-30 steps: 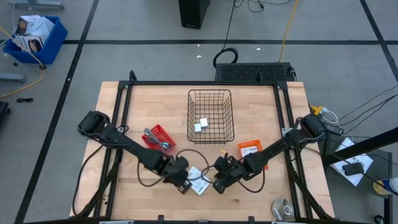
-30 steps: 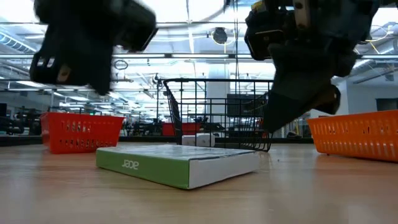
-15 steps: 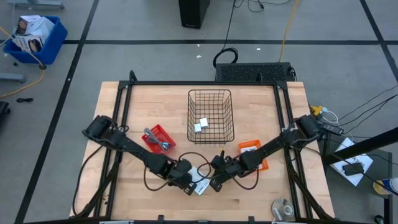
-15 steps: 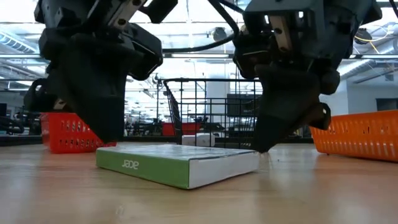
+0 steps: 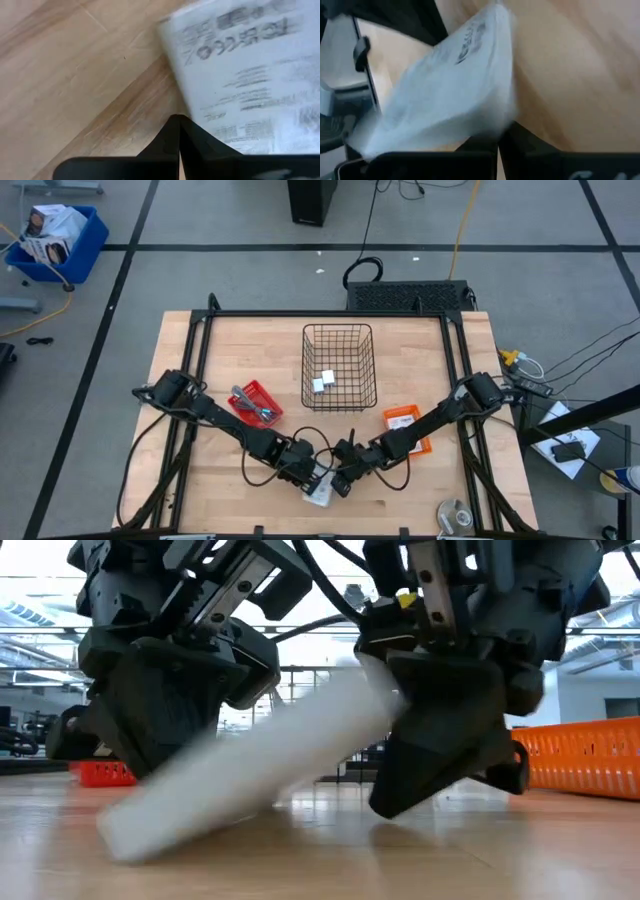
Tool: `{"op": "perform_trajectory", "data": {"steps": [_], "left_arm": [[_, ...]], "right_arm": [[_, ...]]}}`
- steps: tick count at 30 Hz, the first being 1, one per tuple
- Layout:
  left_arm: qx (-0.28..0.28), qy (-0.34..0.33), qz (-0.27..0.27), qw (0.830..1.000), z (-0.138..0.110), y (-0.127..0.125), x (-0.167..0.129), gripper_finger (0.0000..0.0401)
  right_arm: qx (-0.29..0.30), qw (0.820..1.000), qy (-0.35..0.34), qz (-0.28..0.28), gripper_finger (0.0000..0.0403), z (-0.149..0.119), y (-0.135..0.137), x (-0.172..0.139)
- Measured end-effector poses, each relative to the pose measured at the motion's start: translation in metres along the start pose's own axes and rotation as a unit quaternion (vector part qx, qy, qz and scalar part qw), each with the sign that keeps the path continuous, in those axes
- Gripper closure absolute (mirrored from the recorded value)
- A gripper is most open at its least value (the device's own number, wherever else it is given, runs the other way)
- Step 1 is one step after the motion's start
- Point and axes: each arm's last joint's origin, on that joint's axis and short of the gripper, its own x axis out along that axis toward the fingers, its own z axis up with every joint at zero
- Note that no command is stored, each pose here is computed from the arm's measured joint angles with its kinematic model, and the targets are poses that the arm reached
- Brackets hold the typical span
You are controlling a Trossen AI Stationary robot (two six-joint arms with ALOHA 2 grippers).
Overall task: Pick and place items into bin
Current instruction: Put the white card reader box into the orange bin
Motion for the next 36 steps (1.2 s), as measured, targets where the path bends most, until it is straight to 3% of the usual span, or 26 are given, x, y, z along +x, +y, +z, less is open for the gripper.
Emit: {"op": "perform_trajectory", "data": {"steps": [20, 36], "left_arm": [[0.003, -0.025, -0.071, 0.997, 0.008, -0.013, -0.007, 0.04], [0.005, -0.021, -0.08, 0.997, 0.005, -0.015, -0.007, 0.039]], "right_arm": [[0.022, 0.997, -0.035, 0.069, 0.0403, 0.009, 0.013, -0.002], [0.031, 0.996, -0.024, 0.084, 0.0403, 0.009, 0.015, -0.003]]}}
